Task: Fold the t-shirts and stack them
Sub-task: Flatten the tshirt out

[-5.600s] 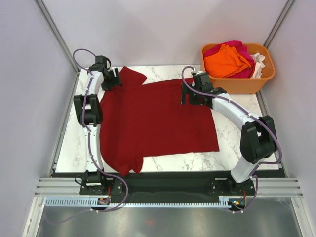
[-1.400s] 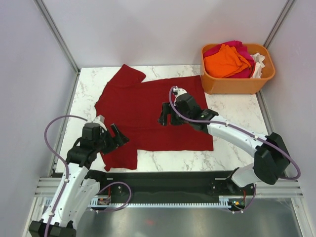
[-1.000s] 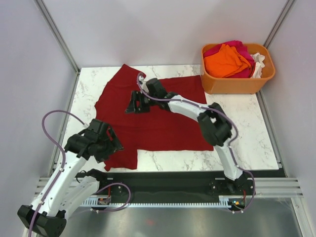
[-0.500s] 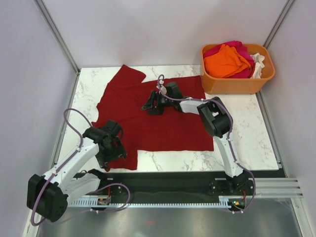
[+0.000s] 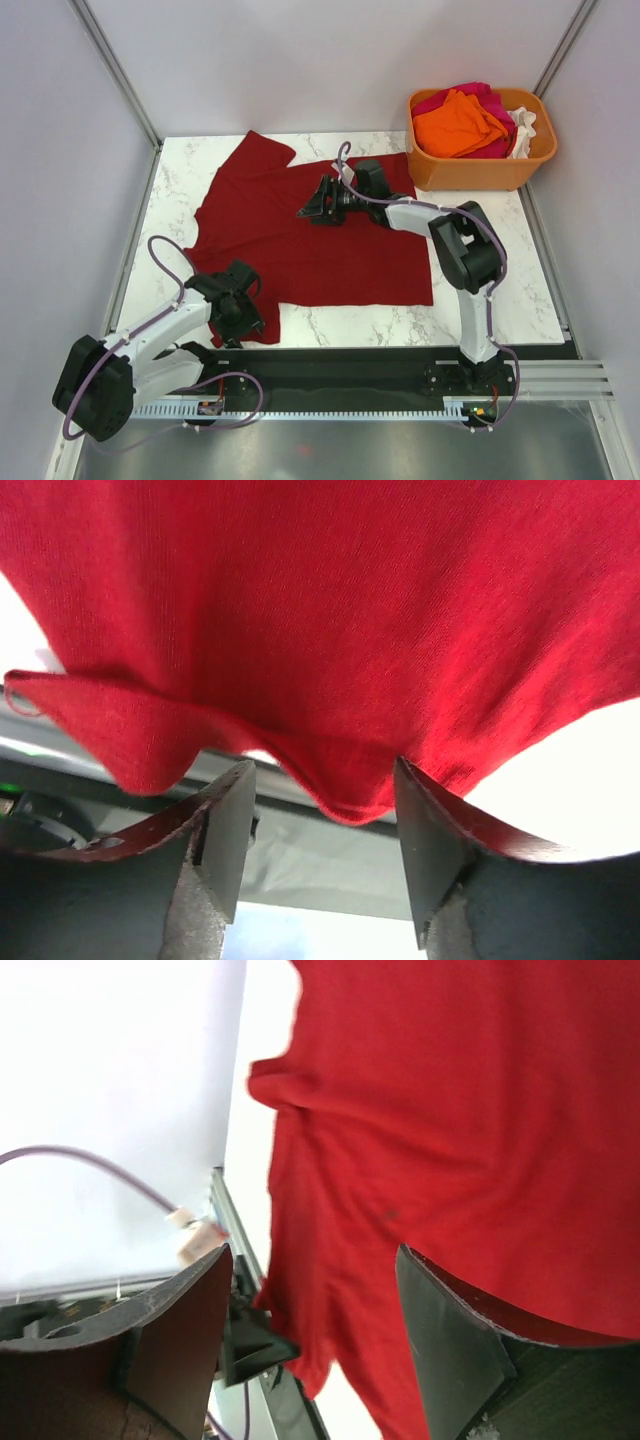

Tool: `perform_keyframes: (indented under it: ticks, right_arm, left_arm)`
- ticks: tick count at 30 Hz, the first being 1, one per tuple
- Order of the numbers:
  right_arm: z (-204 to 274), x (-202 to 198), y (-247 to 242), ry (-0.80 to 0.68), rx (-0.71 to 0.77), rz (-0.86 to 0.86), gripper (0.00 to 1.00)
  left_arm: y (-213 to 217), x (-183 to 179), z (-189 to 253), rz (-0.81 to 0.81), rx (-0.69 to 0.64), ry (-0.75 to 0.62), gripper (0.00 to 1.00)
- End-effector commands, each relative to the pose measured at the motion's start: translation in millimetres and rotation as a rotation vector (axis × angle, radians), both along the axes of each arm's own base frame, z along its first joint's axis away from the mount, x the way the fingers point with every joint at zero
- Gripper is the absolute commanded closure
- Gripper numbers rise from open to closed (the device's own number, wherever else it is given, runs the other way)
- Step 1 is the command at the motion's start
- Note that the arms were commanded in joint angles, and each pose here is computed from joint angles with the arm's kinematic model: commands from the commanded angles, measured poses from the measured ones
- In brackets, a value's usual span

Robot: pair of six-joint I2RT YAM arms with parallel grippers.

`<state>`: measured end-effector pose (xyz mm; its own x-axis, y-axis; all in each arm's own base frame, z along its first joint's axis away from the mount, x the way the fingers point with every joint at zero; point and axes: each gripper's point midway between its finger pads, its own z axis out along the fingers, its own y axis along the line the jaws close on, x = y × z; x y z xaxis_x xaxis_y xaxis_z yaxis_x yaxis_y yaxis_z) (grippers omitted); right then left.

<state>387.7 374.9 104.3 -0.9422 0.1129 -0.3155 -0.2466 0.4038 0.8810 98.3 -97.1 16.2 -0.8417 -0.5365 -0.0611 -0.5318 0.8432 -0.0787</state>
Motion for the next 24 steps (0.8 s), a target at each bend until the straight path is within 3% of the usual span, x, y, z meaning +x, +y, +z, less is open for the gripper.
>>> perform_keyframes:
  ticks: [1,5,10,14,18,22,24]
  right_arm:
    - [66,-3,-5,-0.163,0.055,0.024,0.25]
    - [93,-11,-10,-0.206,0.067,0.021,0.25]
    - [115,-18,-16,-0.252,0.061,0.018,0.24]
    - [115,-21,-17,-0.244,0.057,0.023,0.24]
    - [116,-24,-20,-0.248,0.046,0.029,0.24]
    - [112,-29,-27,-0.249,0.024,0.014,0.25]
    - [118,-29,-36,-0.267,0.014,-0.017,0.25]
  left_arm:
    - [2,17,-2,0.07,0.018,-0.09,0.39]
    - [-1,26,8,0.06,-0.008,-0.148,0.45]
    - [0,29,21,0.08,-0.032,-0.211,0.27]
    - [0,21,11,0.085,-0.024,-0.168,0.27]
    - [2,20,4,0.093,-0.015,-0.159,0.33]
    - [1,17,-5,0.093,-0.02,-0.148,0.48]
    - [2,18,-6,0.091,-0.015,-0.151,0.62]
